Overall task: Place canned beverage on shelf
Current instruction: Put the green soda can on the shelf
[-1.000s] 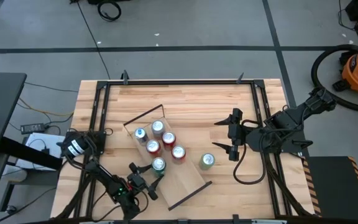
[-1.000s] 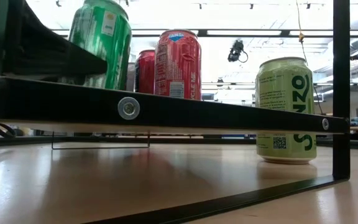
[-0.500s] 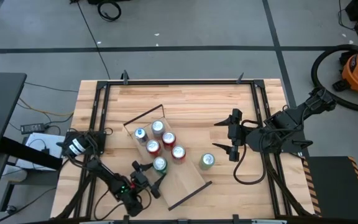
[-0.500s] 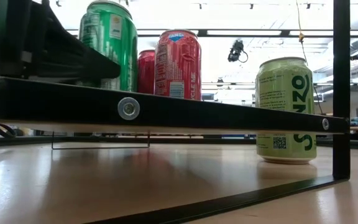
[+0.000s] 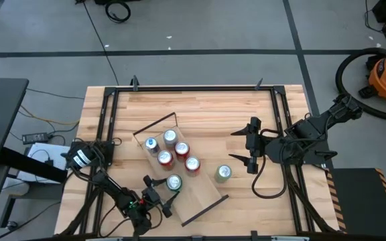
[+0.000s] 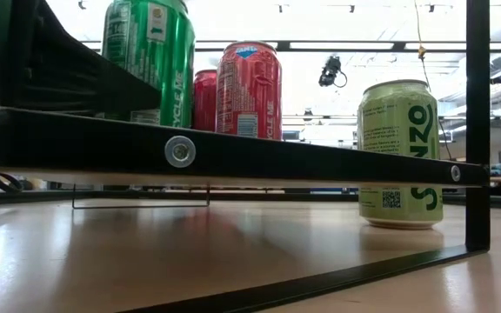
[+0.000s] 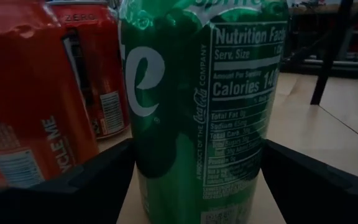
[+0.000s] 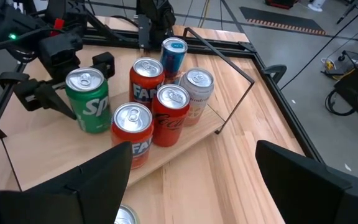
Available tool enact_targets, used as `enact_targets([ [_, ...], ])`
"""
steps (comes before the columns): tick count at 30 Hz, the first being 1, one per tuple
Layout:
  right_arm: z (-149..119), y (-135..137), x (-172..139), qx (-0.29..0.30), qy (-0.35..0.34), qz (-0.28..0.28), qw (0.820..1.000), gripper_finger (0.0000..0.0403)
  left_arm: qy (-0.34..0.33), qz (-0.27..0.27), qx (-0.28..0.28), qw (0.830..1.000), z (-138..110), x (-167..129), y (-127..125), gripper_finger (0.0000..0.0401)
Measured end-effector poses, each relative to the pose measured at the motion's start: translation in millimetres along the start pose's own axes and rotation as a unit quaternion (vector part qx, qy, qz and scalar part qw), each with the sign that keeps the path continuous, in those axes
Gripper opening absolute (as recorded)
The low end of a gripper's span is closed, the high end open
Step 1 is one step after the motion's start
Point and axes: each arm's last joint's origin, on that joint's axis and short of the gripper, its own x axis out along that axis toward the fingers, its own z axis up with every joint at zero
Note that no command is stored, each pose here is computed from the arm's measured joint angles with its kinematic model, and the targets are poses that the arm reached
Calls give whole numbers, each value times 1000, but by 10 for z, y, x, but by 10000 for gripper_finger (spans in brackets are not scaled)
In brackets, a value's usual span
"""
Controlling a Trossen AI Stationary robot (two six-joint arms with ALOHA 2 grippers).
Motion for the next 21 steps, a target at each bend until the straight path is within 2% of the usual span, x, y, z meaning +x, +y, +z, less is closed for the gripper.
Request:
enact_targets([
  [8,0,0,0,0,0,0,1000,352,3,-6,14,1000,37,-4,-4,348],
  [17,0,0,0,0,0,0,1000,352,0,-3,6,1000,53,-1,-8,393],
  [21,0,0,0,0,0,0,1000,352,-2,-6,16,1000,151,-24,-13,398],
])
